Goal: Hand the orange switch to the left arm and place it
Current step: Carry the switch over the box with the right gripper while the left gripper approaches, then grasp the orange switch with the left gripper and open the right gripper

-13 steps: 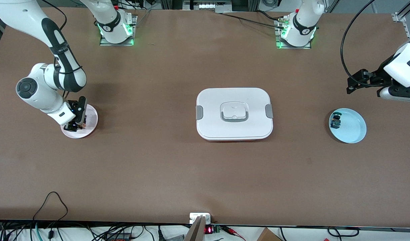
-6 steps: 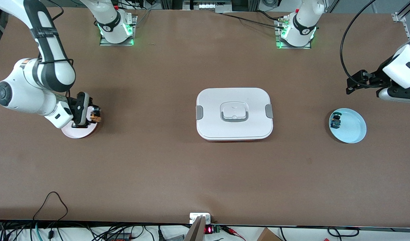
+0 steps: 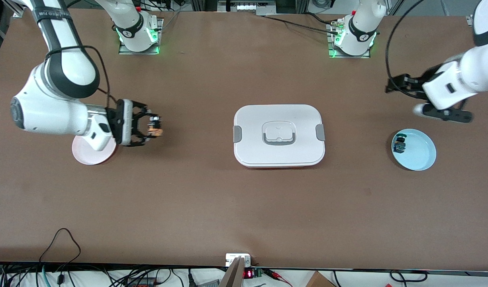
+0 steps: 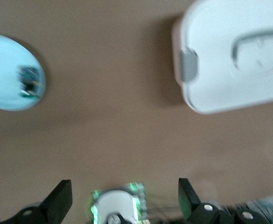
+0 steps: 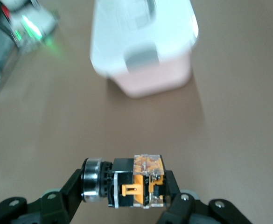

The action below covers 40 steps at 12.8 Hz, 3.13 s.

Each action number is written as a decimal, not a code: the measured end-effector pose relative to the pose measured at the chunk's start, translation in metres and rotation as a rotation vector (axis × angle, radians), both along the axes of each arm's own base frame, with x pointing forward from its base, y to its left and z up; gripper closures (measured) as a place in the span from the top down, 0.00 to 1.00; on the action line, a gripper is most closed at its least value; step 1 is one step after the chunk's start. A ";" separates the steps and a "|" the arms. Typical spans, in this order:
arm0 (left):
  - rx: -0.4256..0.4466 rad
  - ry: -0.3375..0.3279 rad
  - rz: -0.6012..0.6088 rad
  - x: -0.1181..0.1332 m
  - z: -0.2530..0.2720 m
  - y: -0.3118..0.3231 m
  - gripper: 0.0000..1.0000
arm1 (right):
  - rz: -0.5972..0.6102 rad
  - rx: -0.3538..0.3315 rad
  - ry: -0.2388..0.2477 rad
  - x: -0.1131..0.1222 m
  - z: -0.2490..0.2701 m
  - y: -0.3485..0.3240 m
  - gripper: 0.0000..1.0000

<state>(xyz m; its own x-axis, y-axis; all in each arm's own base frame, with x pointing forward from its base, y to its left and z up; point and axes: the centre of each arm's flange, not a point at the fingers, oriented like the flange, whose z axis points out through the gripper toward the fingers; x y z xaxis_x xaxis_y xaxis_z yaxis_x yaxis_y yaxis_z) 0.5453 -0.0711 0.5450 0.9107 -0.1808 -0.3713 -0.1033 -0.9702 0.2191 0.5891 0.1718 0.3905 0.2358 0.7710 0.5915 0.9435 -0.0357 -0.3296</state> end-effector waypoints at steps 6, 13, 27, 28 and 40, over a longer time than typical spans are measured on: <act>-0.554 0.158 0.077 0.005 -0.014 -0.067 1.00 | -0.189 0.419 -0.070 -0.013 0.080 0.139 0.72; -1.181 0.169 0.306 0.019 -0.050 -0.115 1.00 | -0.426 0.659 -0.059 -0.059 0.142 0.254 0.72; -1.305 0.014 0.452 0.025 -0.048 -0.188 0.73 | -0.446 0.666 -0.042 -0.061 0.133 0.275 0.72; -1.306 0.012 0.451 0.025 -0.048 -0.188 0.60 | -0.446 0.666 -0.042 -0.061 0.133 0.275 0.72; -1.317 0.006 0.458 0.026 -0.047 -0.189 0.34 | -0.482 0.669 -0.025 -0.053 0.136 0.268 0.99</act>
